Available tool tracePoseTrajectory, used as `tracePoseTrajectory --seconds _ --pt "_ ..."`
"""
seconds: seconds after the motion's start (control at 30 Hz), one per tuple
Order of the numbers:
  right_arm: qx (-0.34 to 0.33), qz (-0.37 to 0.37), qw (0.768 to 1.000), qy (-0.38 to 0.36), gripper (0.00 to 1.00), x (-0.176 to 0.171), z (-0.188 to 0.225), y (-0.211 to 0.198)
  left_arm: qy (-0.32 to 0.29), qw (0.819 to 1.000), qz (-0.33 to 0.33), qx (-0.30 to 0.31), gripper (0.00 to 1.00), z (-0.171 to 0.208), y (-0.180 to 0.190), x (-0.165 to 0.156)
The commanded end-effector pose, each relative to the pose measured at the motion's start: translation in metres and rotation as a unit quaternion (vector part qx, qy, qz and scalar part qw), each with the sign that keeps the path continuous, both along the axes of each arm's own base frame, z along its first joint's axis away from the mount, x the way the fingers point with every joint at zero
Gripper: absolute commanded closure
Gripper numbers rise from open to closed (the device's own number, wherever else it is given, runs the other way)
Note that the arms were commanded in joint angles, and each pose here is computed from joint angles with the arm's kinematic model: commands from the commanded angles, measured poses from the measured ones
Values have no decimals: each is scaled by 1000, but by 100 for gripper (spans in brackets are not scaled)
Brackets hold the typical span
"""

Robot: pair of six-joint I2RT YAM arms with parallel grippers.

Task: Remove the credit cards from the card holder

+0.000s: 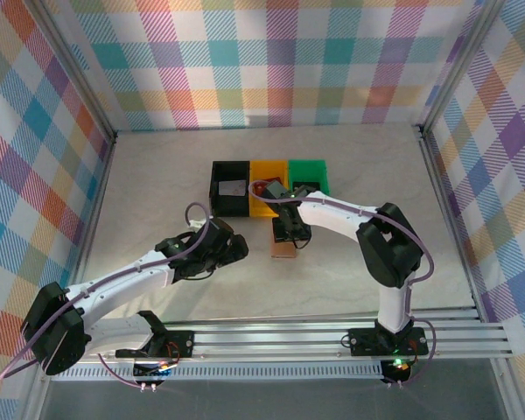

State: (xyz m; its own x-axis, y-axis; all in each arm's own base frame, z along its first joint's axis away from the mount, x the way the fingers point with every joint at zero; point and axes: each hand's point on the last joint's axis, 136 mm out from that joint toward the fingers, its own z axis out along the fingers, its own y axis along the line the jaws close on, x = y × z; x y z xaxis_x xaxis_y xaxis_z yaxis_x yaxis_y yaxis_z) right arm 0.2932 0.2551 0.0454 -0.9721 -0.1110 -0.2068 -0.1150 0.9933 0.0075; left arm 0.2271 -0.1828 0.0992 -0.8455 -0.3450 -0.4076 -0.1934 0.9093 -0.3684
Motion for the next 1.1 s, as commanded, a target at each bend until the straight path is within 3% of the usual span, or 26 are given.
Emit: tracePoseTrajectory --seconds 0.0,1.07 --pt "-26 10 1000 3 55 -1 -5 -2 5 1000 -5 -6 0 -2 -7 -2" --pt "-57 6 998 -2 84 -4 -10 -9 23 999 -22 3 0 -12 -19 -5"
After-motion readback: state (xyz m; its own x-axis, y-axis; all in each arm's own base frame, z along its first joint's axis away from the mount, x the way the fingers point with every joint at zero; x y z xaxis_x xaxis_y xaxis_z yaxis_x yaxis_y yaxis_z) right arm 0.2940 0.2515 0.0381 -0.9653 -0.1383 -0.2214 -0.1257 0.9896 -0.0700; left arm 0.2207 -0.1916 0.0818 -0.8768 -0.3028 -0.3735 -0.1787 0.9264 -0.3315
